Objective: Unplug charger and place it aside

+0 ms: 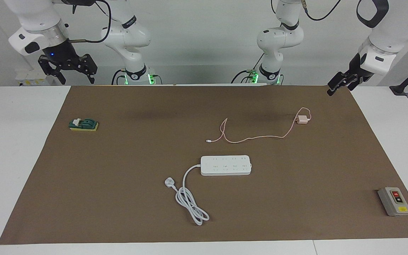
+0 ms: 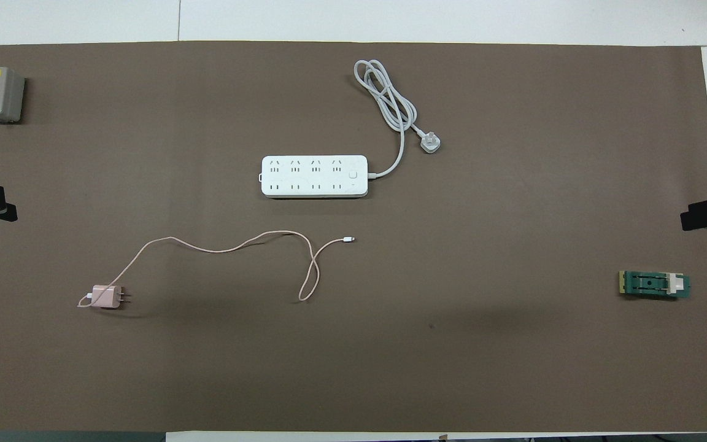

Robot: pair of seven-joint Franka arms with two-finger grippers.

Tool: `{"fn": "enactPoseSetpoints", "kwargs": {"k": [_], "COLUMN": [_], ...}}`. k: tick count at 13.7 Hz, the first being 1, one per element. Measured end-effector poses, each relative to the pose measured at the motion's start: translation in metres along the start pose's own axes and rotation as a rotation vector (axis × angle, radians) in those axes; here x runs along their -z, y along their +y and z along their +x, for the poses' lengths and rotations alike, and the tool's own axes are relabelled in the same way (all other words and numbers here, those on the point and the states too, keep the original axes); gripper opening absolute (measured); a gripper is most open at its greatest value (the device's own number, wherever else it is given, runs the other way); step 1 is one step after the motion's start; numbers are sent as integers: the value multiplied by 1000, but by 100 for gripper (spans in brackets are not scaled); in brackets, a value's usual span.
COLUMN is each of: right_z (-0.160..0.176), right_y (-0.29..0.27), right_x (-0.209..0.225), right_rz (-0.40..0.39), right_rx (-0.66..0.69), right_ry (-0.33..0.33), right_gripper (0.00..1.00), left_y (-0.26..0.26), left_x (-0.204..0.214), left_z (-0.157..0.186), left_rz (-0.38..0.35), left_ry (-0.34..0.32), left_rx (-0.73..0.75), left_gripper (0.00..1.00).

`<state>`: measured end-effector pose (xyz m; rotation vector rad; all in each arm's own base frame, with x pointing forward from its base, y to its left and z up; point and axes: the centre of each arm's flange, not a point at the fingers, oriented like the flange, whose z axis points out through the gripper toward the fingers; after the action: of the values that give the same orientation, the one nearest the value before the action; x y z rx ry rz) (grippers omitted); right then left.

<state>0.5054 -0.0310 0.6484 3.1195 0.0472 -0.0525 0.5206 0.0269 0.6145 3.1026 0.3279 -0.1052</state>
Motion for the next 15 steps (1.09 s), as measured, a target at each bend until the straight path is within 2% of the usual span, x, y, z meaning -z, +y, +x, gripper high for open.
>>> {"fn": "enactPoseSetpoints", "kwargs": {"k": [9, 15], "right_z": [0, 0], "right_y": [0, 0], "right_x": [0, 0], "right_rz": [0, 0], "right_rx": [0, 0], "right_ry": [0, 0], "right_gripper": [100, 100], "left_y": [8, 44], "left_x": [18, 22], "left_z": [-2, -1], "left_rz": [-2, 1], "left_ry": [37, 39], "left_rx": [-15, -80], "left_gripper": [100, 100]}}
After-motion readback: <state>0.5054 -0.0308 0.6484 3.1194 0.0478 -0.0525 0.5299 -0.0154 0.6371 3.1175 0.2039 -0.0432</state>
